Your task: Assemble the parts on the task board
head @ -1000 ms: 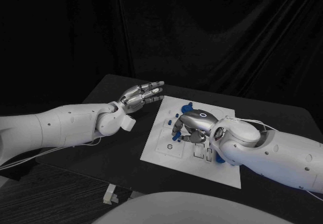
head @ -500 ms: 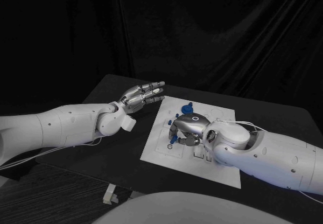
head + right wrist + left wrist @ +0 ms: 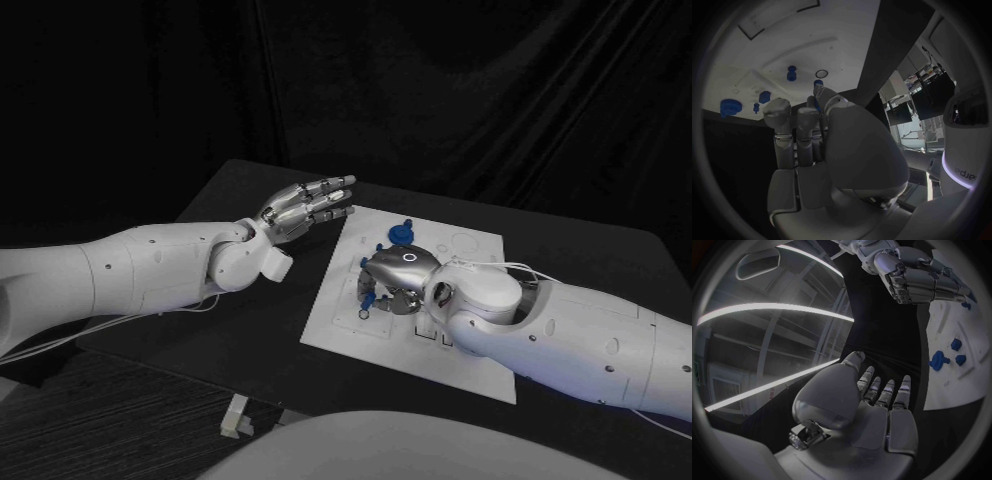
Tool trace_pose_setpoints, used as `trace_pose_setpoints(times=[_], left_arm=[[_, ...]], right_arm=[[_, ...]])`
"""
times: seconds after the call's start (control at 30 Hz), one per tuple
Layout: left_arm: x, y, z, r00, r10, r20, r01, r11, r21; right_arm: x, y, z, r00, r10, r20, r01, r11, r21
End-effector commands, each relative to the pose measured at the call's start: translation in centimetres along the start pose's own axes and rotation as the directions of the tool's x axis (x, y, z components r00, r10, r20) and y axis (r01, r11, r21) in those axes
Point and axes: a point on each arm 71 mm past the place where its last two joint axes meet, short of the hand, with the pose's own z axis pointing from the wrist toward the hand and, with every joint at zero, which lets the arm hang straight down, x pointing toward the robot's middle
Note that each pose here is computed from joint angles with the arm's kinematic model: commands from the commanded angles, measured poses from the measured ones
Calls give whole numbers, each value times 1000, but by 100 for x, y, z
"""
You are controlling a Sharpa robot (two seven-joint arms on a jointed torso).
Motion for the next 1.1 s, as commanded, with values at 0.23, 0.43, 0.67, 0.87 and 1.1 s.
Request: trace_pose_setpoints(times=[0.23, 0.43, 0.67, 0.87, 1.1], left_arm=[[28, 8, 17, 1000, -14, -18, 14, 1000, 6], [34, 13, 23, 1000, -16, -21, 16, 1000, 4], [38, 22, 25, 1000, -17, -22, 17, 1000, 1], [55, 33, 31, 999, -23, -29, 22, 1000, -4], [57, 40, 31, 999, -24, -30, 24, 1000, -8]], right_arm=[[89, 17, 39, 1000, -12, -13, 12, 1000, 17], [121, 35, 35, 1000, -8, -27, 9, 1000, 16], [138, 40, 41, 1000, -5, -28, 6, 1000, 24], [153, 22, 43, 1000, -3, -27, 4, 999, 45], [175, 22, 41, 999, -13, -41, 15, 998, 53]])
